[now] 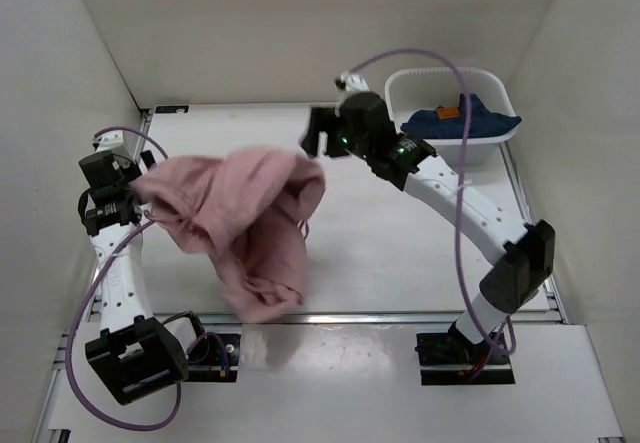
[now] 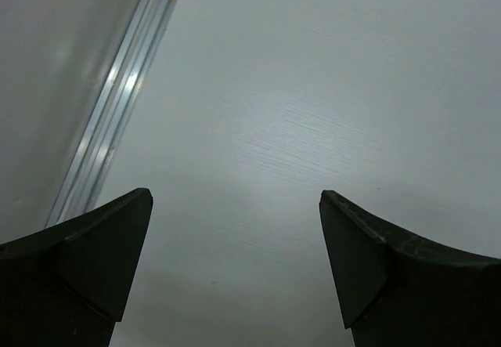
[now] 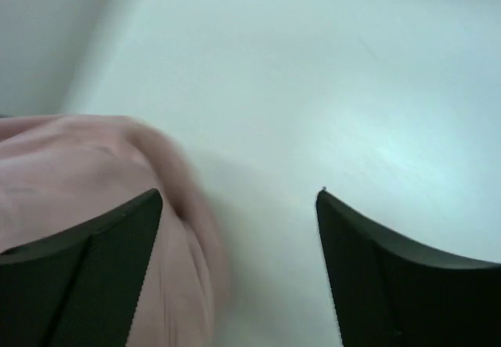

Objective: Fold and stack the trousers
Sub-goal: Flatten the trousers out

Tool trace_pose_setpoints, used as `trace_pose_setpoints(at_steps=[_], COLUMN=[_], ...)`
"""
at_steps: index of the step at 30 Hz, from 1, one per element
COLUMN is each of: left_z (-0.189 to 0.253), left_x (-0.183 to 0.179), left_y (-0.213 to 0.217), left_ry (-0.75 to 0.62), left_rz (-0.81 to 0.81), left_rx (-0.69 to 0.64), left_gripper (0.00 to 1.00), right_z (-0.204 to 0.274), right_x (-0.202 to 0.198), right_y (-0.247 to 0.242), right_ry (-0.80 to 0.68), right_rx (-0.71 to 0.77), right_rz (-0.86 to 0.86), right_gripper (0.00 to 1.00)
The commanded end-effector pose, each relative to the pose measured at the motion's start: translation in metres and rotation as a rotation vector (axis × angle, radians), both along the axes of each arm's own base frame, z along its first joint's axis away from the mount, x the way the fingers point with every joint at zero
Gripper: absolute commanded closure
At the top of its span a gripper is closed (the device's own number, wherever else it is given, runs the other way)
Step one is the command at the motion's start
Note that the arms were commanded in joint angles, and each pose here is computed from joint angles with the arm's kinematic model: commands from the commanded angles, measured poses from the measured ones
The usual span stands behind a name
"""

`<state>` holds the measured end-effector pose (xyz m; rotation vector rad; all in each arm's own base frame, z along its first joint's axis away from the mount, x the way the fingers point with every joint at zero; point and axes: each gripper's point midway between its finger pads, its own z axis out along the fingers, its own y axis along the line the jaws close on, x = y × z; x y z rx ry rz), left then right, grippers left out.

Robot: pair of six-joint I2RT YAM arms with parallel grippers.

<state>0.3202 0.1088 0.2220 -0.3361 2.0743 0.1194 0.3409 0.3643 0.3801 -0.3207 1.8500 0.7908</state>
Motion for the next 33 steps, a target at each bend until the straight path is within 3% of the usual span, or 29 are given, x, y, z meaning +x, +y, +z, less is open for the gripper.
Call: trace_pose_setpoints(at_steps=[1, 2, 4, 6, 8, 12, 14, 15, 16, 19, 23, 26, 27, 30, 31, 33], left_z=[-0.019, -0.033, -0.04, -0.049, -0.046, -0.029, -0.035, -0.033, -0.041, -0.059, -0.07, -0.074, -0.074, -0.074, -0.074, -0.072], left_x=[-0.018, -0.022, -0.023, -0.024, -0.023, -0.018, -0.025, -0.027, -0.03, -0.044, -0.055, -0.06, -0.06, -0.058, -0.057, -0.054], left_y=[0.022, 0.028, 0.033, 0.035, 0.034, 0.032, 0.029, 0.028, 0.026, 0.018, 0.013, 0.007, 0.007, 0.003, 0.0, -0.005], left_ry=[0.078, 0.119, 0.143, 0.176, 0.174, 0.146, 0.182, 0.179, 0.196, 0.241, 0.276, 0.288, 0.288, 0.282, 0.278, 0.276], left_rz=[0.112, 0.141, 0.16, 0.169, 0.16, 0.143, 0.142, 0.142, 0.141, 0.132, 0.131, 0.114, 0.114, 0.096, 0.083, 0.057], left_rx=[0.024, 0.021, 0.018, 0.014, 0.008, 0.005, -0.008, -0.007, -0.014, -0.037, -0.05, -0.069, -0.069, -0.082, -0.092, -0.113], left_gripper=[0.0, 0.0, 0.0, 0.0, 0.0, 0.0, 0.0, 0.0, 0.0, 0.0, 0.0, 0.0, 0.0, 0.0, 0.0, 0.0], right_z=[-0.117, -0.132, -0.171, -0.169, -0.16, -0.162, -0.193, -0.194, -0.231, -0.275, -0.3, -0.293, -0.279, -0.268, -0.255, -0.222], right_x=[0.037, 0.048, 0.049, 0.041, 0.036, -0.033, -0.063, -0.066, -0.071, -0.085, -0.092, -0.106, -0.11, -0.107, -0.099, -0.069], right_y=[-0.101, -0.125, -0.138, -0.136, -0.11, -0.005, 0.037, 0.053, 0.063, 0.088, 0.1, 0.111, 0.114, 0.114, 0.111, 0.095], right_ry=[0.305, 0.345, 0.412, 0.384, 0.333, 0.253, 0.263, 0.257, 0.338, 0.483, 0.541, 0.5, 0.482, 0.44, 0.417, 0.371], right_rx=[-0.111, -0.11, -0.226, -0.38, -0.443, -0.509, -0.564, -0.556, -0.602, -0.637, -0.635, -0.586, -0.551, -0.535, -0.528, -0.494], right_rz=[-0.295, -0.319, -0.31, -0.26, -0.177, 0.262, 0.405, 0.435, 0.463, 0.513, 0.544, 0.62, 0.641, 0.638, 0.613, 0.495], right_gripper=[0.13, 0.02, 0.01, 0.01, 0.01, 0.01, 0.01, 0.01, 0.01, 0.01, 0.01, 0.16, 0.42, 0.94, 1.0, 1.0])
